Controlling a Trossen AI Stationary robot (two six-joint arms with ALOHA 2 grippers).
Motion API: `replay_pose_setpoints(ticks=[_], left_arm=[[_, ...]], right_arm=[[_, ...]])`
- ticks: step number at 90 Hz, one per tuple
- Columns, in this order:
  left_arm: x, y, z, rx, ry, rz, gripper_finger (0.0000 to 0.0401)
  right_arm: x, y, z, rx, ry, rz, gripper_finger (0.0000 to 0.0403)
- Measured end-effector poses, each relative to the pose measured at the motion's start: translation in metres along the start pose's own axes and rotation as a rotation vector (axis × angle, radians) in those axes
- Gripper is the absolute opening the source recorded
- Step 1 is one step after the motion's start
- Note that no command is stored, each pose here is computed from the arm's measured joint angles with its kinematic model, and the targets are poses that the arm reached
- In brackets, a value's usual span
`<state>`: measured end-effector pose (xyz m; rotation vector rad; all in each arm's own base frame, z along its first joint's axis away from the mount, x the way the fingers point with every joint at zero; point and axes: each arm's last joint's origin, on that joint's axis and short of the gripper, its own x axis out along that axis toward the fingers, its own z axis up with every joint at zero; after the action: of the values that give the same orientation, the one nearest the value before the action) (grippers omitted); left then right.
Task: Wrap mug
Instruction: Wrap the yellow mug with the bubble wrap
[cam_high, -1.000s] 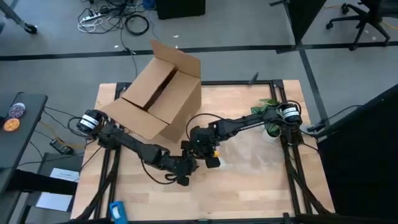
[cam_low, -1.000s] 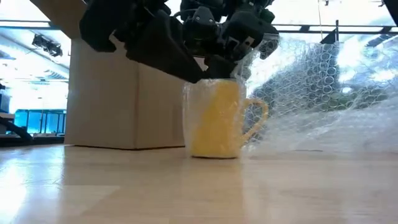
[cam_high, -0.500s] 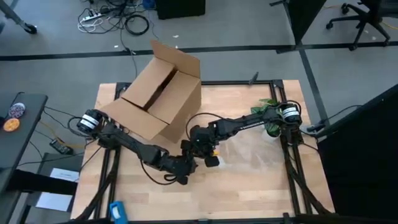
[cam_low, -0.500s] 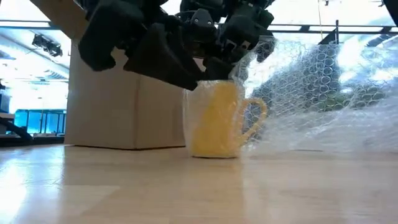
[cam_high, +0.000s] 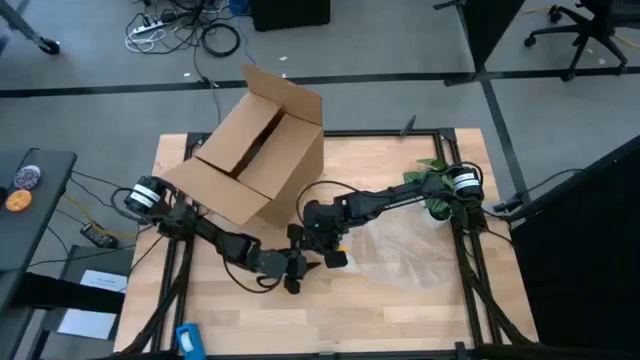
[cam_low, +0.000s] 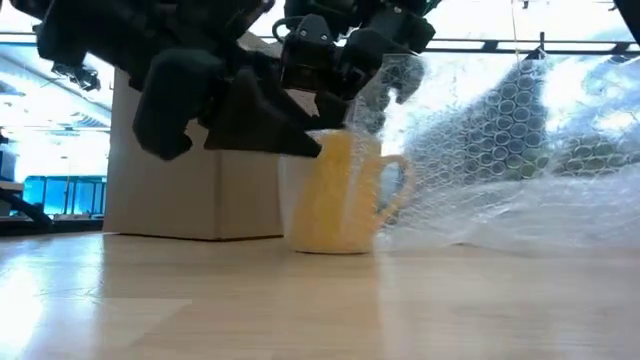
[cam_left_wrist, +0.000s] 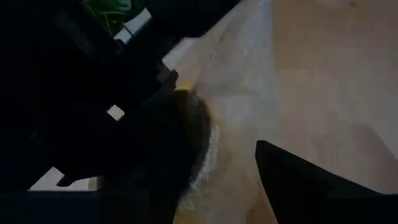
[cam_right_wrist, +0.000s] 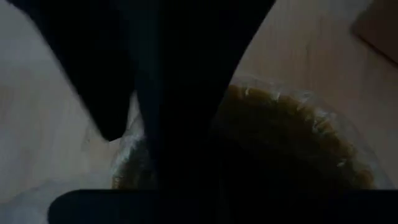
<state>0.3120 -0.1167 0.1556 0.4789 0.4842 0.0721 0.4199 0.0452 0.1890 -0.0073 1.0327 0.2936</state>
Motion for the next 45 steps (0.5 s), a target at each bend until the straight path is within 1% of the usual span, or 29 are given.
replay_pose_setpoints(ticks=[14,22,30,36,45], left_arm=[[0.000,0.000,-0.003,0.047,0.023,-0.012,0.0184],[0.000,0.000,-0.003,0.044,0.029,-0.015,0.0167],[0.001,0.001,-0.003,0.029,0.030,-0.008,0.0130],[0.001,0.002,-0.003,0.018,0.031,-0.005,0.0091],[0.004,0.006,-0.004,-0.039,0.035,-0.006,0.0031]], right_arm=[[-0.001,0.000,0.000,0.006,-0.001,0.003,0.0000],[-0.003,0.001,0.000,0.014,-0.003,0.008,0.0000],[-0.006,0.002,0.001,0.017,-0.007,0.011,0.0000],[-0.009,0.002,0.001,0.013,-0.011,0.011,0.0000],[-0.012,0.003,0.002,0.011,-0.018,0.010,0.0000]])
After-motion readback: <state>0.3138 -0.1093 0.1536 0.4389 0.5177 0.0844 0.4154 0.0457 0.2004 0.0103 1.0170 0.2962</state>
